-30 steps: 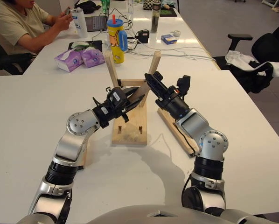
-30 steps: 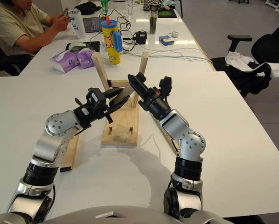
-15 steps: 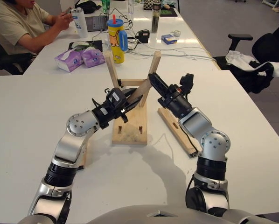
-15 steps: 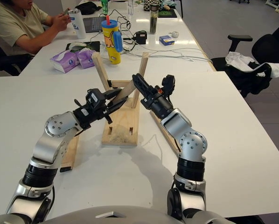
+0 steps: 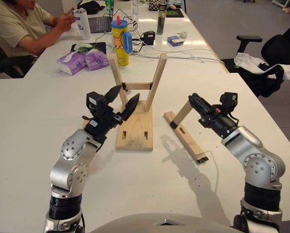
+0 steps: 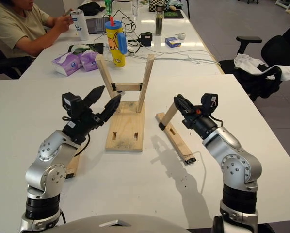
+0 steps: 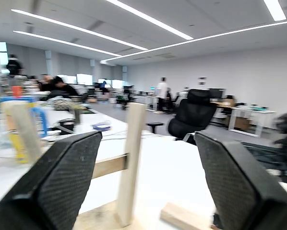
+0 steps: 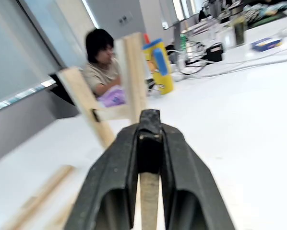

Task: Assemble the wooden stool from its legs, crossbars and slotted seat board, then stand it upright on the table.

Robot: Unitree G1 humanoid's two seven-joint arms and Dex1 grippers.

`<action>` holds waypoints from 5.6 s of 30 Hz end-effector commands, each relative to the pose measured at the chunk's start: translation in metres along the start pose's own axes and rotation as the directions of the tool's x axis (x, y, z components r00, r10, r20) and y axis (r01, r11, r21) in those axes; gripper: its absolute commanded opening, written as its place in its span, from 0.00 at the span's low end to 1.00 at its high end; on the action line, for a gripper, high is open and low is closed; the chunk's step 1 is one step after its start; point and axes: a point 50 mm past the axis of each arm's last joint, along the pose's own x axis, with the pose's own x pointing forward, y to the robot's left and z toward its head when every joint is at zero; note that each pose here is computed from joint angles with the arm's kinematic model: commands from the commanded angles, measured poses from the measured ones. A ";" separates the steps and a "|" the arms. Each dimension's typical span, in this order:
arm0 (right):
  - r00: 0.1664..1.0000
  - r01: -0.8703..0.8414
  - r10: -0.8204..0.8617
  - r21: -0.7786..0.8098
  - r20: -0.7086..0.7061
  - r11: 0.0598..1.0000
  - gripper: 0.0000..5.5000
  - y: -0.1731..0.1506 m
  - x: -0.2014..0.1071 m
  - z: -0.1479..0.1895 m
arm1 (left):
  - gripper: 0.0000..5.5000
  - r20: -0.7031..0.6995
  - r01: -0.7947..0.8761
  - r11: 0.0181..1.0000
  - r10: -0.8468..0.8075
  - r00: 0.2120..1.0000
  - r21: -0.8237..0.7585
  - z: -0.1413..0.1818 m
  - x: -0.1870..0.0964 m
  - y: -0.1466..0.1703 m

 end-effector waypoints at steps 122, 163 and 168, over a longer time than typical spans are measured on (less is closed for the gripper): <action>0.969 0.035 0.042 -0.301 0.245 0.953 0.32 0.021 0.059 0.052 | 0.64 -0.063 0.002 1.000 -0.004 0.998 -0.022 -0.030 0.015 0.003; 0.947 0.196 -0.062 -0.413 0.315 0.889 0.32 0.031 0.084 0.038 | 0.64 -0.015 -0.070 0.997 0.069 0.997 -0.043 -0.032 0.018 0.008; 0.950 0.180 -0.046 -0.423 0.309 0.888 0.32 0.039 0.079 0.042 | 0.64 -0.020 -0.085 0.996 0.084 0.996 -0.041 -0.034 0.015 0.008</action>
